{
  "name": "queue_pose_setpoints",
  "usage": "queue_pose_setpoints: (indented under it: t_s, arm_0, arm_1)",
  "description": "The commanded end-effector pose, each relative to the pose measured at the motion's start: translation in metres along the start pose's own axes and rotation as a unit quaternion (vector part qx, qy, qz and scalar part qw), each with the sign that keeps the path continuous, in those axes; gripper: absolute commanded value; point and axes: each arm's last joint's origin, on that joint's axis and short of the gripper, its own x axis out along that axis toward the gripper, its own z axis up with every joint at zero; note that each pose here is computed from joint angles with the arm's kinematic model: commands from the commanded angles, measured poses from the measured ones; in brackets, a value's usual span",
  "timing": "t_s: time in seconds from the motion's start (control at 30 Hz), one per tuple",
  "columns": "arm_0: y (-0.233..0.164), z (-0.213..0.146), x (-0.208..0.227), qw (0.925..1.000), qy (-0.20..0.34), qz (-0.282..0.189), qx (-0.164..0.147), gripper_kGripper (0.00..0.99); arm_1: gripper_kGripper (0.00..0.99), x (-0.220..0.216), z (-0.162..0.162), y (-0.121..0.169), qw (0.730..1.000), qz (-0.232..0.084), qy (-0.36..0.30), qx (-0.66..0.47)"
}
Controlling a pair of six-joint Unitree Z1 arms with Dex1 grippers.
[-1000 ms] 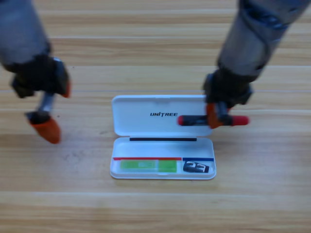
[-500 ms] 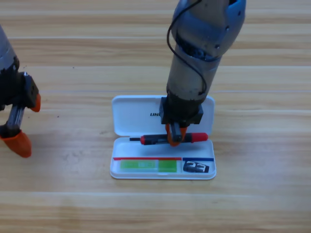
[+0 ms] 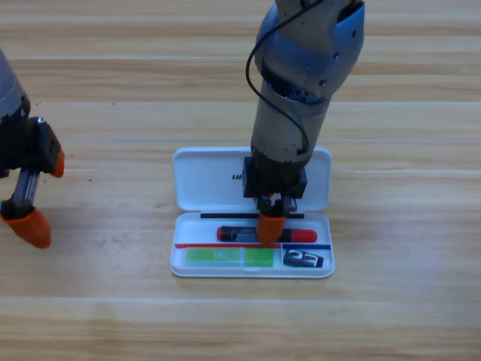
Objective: Clean up eraser and pencils
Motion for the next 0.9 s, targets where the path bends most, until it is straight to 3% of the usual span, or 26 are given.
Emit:
queue_pose_setpoints:
  t_s: [0.03, 0.2, 0.3, 0.43, 0.57, 0.6, 0.73, 0.9]
  arm_0:
    - [0.002, -0.003, 0.003, 1.0, -0.003, -0.003, -0.004, 0.99]
    - [0.015, 0.004, -0.011, 0.9992, -0.028, 0.026, -0.01, 0.937]
    - [0.035, 0.012, -0.023, 0.9974, -0.05, 0.048, -0.019, 0.808]
    - [0.065, 0.023, -0.031, 0.9924, -0.095, 0.076, -0.02, 0.52]
    - [0.089, 0.034, -0.022, 0.9852, -0.149, 0.084, 0.002, 0.063]
    - [0.093, 0.038, -0.018, 0.9835, -0.161, 0.082, 0.004, 0.0]
    - [0.113, 0.05, 0.008, 0.9794, -0.196, 0.048, -0.001, 0.0]
    - [0.135, 0.061, 0.048, 0.9746, -0.223, -0.014, -0.012, 0.0]
  arm_1:
    - [0.864, -0.006, 0.002, 0.021, 1.0, 0.029, -0.006, -0.008]
    - [0.908, -0.059, -0.013, 0.049, 0.997, 0.049, -0.056, -0.004]
    - [0.931, -0.1, -0.032, 0.074, 0.993, 0.065, -0.101, -0.009]
    - [0.951, -0.153, -0.064, 0.113, 0.981, 0.08, -0.178, -0.011]
    - [0.973, -0.194, -0.099, 0.152, 0.961, 0.066, -0.267, 0.002]
    - [0.976, -0.2, -0.107, 0.159, 0.958, 0.06, -0.281, 0.007]
    - [0.976, -0.216, -0.131, 0.18, 0.95, 0.051, -0.309, 0.02]
    - [0.977, -0.207, -0.135, 0.186, 0.949, 0.075, -0.306, 0.024]
